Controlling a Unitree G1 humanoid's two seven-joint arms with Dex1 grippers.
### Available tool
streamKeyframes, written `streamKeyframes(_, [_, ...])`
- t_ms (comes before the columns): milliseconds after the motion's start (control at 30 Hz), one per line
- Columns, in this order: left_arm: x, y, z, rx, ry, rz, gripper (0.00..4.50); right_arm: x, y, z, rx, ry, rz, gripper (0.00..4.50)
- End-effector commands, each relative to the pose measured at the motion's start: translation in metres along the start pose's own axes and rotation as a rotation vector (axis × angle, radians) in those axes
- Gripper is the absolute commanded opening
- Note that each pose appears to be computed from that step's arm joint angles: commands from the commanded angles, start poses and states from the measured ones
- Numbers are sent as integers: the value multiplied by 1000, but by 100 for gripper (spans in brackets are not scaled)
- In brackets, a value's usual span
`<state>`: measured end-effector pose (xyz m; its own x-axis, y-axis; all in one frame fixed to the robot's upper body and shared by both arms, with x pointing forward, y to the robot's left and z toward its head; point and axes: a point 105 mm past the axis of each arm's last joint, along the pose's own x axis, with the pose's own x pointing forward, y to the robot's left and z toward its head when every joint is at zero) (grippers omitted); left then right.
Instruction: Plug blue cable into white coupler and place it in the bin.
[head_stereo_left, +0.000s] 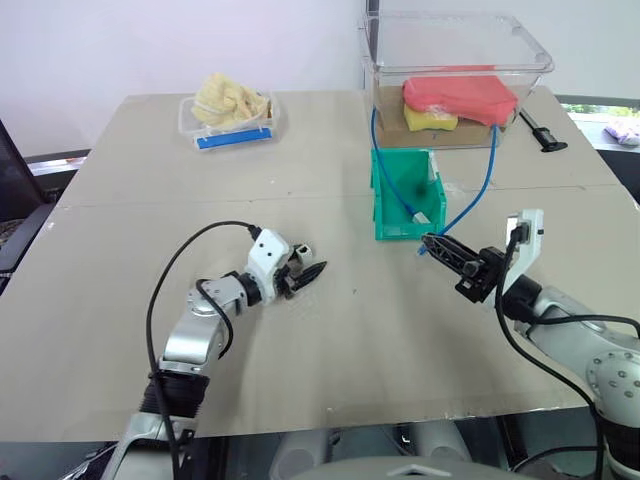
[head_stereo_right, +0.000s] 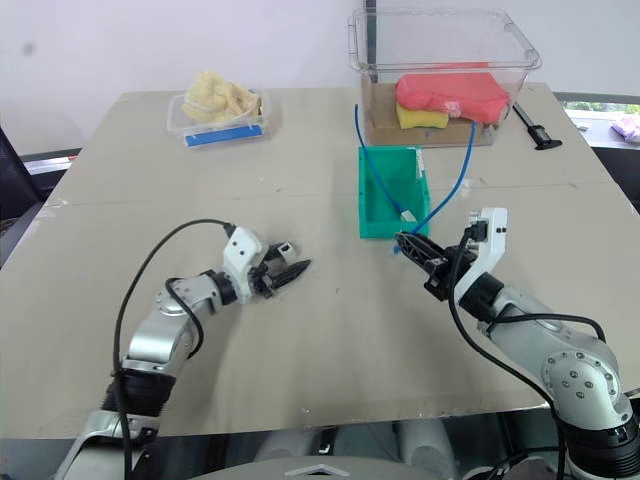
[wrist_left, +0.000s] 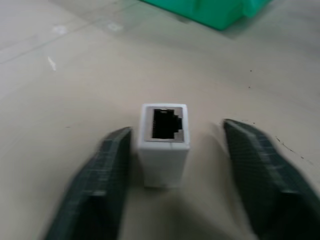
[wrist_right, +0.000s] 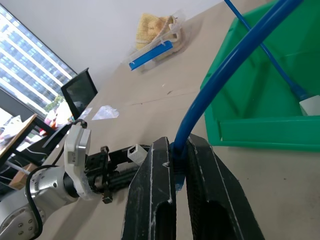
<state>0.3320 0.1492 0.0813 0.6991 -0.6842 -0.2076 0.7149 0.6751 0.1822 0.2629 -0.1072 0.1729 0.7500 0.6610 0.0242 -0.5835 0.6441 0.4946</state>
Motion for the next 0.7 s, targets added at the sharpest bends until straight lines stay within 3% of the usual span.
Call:
streamKeyframes(33, [2,0,6,37,-24,-33,57,-5,6,11,-73,-29,5,0])
streamKeyframes(67, [2,-4,10,27,-46,-68,37,-5,6,12,-93,-23,6,0])
streamKeyframes(300, [12,-41,34,10,-120,-359,42,18,18,7,-348,117,151,0])
streamKeyframes(500, [32,-58,29,137,-59,-509,42,53,22,-6,-598,265,323,0])
streamKeyframes(700, [45,-54,23,233,-18,-587,42,84,15,-18,-723,333,442,0])
